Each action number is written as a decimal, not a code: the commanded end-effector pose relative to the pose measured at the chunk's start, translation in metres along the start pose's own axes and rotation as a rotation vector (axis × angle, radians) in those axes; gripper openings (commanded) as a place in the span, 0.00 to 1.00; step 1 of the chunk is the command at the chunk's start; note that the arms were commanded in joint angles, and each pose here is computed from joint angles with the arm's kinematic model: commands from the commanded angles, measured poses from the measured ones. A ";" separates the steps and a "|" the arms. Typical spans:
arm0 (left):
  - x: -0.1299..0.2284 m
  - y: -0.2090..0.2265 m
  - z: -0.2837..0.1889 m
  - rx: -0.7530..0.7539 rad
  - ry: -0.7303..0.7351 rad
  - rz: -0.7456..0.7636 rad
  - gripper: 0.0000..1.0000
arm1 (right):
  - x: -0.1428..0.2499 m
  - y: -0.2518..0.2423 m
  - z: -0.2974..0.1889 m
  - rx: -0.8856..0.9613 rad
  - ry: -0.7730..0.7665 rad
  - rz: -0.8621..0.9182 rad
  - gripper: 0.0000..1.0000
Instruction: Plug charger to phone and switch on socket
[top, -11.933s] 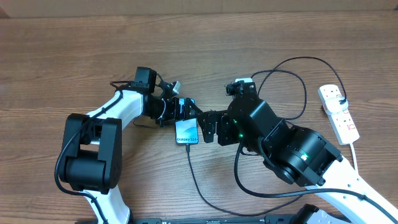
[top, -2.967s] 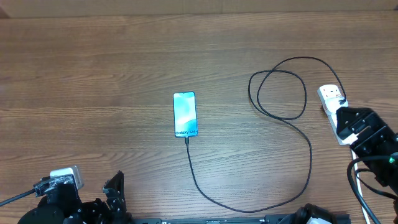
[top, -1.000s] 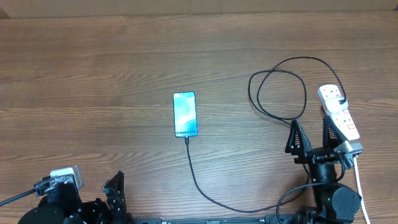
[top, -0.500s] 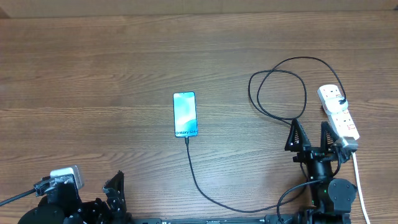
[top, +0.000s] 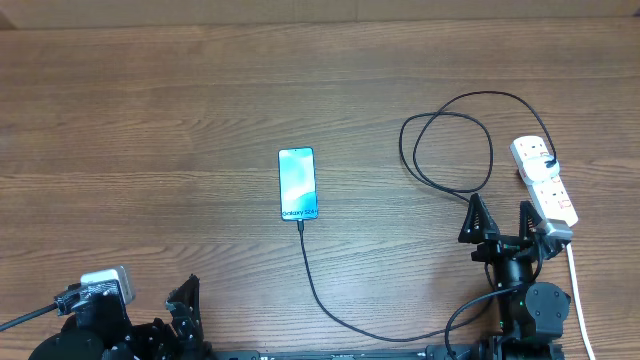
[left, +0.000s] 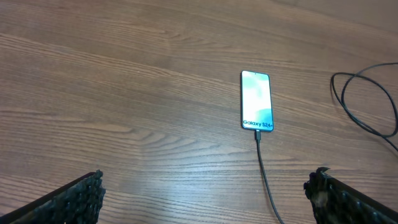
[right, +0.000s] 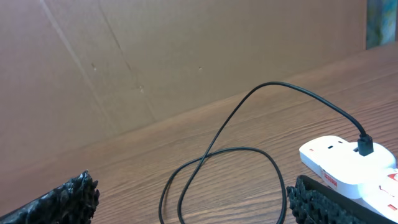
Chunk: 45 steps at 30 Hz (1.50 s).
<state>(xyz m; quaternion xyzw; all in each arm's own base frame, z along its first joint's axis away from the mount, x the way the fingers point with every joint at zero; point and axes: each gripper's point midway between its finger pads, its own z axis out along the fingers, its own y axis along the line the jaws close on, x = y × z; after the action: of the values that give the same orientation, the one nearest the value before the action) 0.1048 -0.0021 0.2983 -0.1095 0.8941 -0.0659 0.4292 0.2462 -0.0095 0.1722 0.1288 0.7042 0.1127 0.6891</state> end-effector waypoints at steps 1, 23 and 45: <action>-0.001 0.000 -0.001 -0.001 -0.008 0.008 1.00 | 0.003 0.002 0.000 -0.017 0.003 -0.029 1.00; -0.001 0.000 -0.001 -0.001 -0.008 0.008 0.99 | 0.003 0.003 0.000 -0.021 0.002 0.019 1.00; 0.003 0.003 -0.001 -0.010 0.009 0.009 0.99 | 0.003 0.003 0.000 -0.021 0.003 0.019 1.00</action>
<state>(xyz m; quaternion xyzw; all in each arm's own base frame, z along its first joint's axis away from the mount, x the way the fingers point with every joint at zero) 0.1015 -0.0019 0.2943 -0.1100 0.8986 -0.0639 0.4199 0.2462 -0.0077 0.1727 0.1310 0.7029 0.1222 0.6883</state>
